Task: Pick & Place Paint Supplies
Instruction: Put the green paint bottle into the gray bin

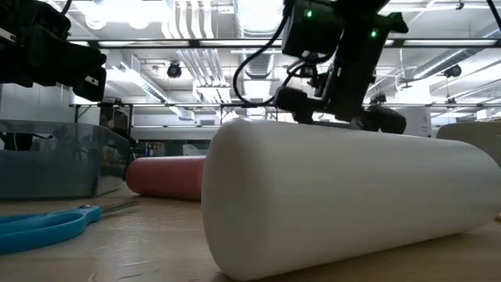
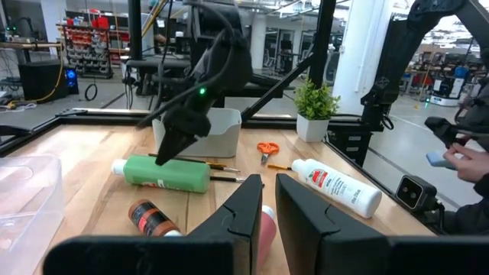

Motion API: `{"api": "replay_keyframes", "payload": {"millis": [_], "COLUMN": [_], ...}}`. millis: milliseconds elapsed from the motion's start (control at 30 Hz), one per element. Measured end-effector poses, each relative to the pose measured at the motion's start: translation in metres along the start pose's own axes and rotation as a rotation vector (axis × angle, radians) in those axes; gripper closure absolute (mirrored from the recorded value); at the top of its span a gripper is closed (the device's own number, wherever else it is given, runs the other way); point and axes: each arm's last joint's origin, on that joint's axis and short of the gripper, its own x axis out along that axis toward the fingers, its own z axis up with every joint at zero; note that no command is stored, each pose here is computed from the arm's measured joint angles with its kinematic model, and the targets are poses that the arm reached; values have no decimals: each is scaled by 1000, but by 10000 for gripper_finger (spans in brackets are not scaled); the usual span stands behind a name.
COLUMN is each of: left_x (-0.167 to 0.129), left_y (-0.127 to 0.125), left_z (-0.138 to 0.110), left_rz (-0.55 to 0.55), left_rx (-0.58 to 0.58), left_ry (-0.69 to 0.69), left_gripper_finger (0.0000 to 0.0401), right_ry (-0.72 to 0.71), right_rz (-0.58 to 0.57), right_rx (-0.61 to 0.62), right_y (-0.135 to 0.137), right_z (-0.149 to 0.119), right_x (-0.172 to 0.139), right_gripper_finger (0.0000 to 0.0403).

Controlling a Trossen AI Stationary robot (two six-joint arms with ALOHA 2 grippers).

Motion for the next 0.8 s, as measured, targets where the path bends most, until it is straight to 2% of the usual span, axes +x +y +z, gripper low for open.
{"api": "replay_keyframes", "payload": {"millis": [367, 800], "left_x": [0, 0], "left_y": [0, 0], "left_z": [0, 0], "left_rz": [0, 0], "left_rx": [0, 0], "left_ry": [0, -1], "left_gripper_finger": [350, 350], "right_ry": [24, 94], "right_rz": [-37, -100], "right_rx": [25, -6], "right_y": [2, 0], "right_z": [-3, -9], "right_x": [22, 41], "right_gripper_finger": [106, 106]}}
